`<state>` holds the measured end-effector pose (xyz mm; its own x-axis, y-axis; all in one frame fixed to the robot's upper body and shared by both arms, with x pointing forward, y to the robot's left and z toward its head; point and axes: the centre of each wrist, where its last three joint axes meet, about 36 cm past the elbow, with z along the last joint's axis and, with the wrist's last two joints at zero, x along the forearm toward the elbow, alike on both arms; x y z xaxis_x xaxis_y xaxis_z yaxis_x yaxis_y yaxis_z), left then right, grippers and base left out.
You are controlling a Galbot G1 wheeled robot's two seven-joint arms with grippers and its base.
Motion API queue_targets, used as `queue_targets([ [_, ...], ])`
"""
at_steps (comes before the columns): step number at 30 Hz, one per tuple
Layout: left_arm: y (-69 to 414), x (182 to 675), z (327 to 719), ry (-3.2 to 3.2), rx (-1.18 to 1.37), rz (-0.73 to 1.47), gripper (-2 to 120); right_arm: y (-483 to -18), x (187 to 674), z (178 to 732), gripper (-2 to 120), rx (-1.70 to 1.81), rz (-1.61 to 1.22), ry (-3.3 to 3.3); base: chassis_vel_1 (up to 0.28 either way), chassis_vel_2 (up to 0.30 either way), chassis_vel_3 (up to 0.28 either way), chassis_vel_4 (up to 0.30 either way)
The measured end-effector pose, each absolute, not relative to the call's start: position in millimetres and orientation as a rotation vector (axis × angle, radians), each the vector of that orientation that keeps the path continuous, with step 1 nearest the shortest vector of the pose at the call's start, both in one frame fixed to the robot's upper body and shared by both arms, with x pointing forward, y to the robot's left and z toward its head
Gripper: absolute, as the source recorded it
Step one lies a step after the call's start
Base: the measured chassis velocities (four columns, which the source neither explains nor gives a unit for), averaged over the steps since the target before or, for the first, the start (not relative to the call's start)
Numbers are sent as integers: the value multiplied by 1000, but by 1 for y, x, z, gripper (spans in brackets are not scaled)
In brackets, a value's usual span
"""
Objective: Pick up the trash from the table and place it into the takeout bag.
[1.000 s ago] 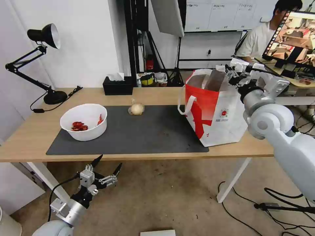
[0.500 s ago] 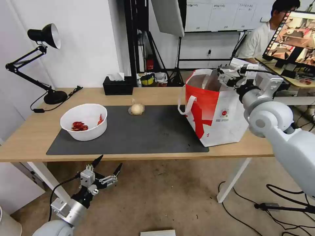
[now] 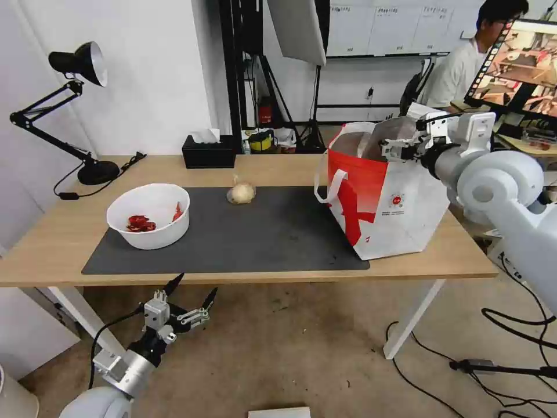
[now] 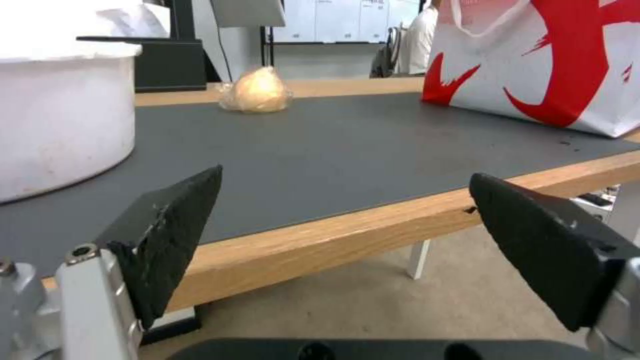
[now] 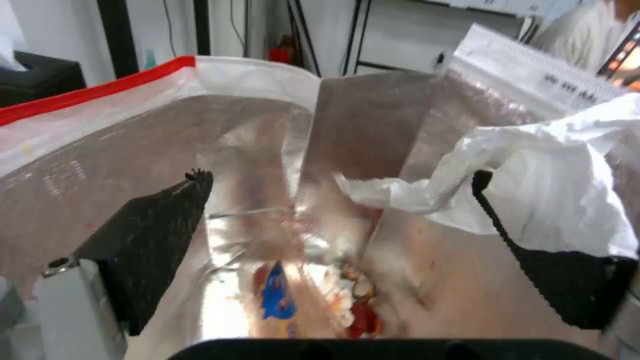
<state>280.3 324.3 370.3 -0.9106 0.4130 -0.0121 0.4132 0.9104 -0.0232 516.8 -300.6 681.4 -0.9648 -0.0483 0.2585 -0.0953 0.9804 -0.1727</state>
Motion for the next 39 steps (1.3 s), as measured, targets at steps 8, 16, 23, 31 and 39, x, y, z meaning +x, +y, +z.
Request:
queue_targets([
  [8, 324, 282, 370, 3061, 661, -40, 100, -311, 530, 676, 100, 154, 748, -2870, 0, 0, 0, 0],
  [16, 323, 282, 370, 3058, 659, -42, 100, -320, 529, 683, 100, 255, 945, -2804, 0, 0, 0, 0],
  [23, 320, 281, 371, 3058, 634, -44, 100, -326, 527, 682, 100, 252, 962, -2786, 0, 0, 0, 0],
  [31, 319, 280, 373, 3054, 637, -44, 100, -326, 527, 682, 100, 236, 934, -2802, 0, 0, 0, 0],
  [39, 321, 279, 375, 3055, 631, -37, 100, -296, 526, 663, 100, 191, 174, -3039, 0, 0, 0, 0],
])
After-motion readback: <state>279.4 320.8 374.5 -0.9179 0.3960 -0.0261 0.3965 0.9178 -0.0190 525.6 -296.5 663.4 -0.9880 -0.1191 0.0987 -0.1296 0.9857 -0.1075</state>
